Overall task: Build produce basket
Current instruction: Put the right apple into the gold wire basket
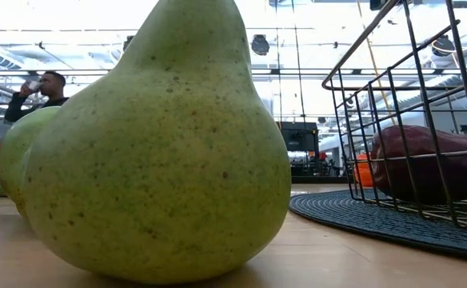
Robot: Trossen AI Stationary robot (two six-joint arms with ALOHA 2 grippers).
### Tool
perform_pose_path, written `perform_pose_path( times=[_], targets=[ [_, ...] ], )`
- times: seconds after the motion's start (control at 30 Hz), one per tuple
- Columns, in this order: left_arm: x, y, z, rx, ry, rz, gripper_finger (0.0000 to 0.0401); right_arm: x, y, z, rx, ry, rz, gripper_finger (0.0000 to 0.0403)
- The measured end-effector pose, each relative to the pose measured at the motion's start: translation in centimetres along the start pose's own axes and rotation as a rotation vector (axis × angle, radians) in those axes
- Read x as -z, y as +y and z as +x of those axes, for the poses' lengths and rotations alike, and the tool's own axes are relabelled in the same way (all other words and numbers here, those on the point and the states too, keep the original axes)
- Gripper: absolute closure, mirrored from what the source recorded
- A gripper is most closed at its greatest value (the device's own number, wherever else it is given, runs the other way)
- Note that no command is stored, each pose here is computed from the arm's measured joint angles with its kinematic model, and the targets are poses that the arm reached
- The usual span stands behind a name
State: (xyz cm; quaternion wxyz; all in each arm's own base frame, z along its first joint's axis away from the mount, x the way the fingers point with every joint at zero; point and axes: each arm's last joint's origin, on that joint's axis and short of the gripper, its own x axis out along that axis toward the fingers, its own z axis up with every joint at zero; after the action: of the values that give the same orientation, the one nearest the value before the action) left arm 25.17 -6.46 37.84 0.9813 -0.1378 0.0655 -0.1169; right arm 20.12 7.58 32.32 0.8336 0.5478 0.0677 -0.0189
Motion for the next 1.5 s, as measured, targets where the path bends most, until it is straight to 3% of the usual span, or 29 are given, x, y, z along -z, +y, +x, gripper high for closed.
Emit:
perform_pose_path(
  times=[0.27,0.63,1.0,1.5],
  targets=[
    [0.9,-1.5,2.8,0.035,-0.077,-0.032,0.0043,-1.2,-0.1,-1.6,0.013,0.000,-0.100,0.0062],
    [1.4,-2.4,11.1,-0.010,0.121,0.074,0.0043,-3.0,-0.8,-5.2,0.067,0.002,-0.234,0.0062],
    [3.0,-1.9,18.8,-0.009,0.160,0.040,0.0043,-3.9,-1.2,-8.2,0.062,0.000,-0.341,0.0062],
    [8.4,-1.4,23.1,-0.025,0.285,-0.066,0.0043,-4.3,-1.1,-9.6,0.028,-0.016,-0.581,0.0062]
  ],
)
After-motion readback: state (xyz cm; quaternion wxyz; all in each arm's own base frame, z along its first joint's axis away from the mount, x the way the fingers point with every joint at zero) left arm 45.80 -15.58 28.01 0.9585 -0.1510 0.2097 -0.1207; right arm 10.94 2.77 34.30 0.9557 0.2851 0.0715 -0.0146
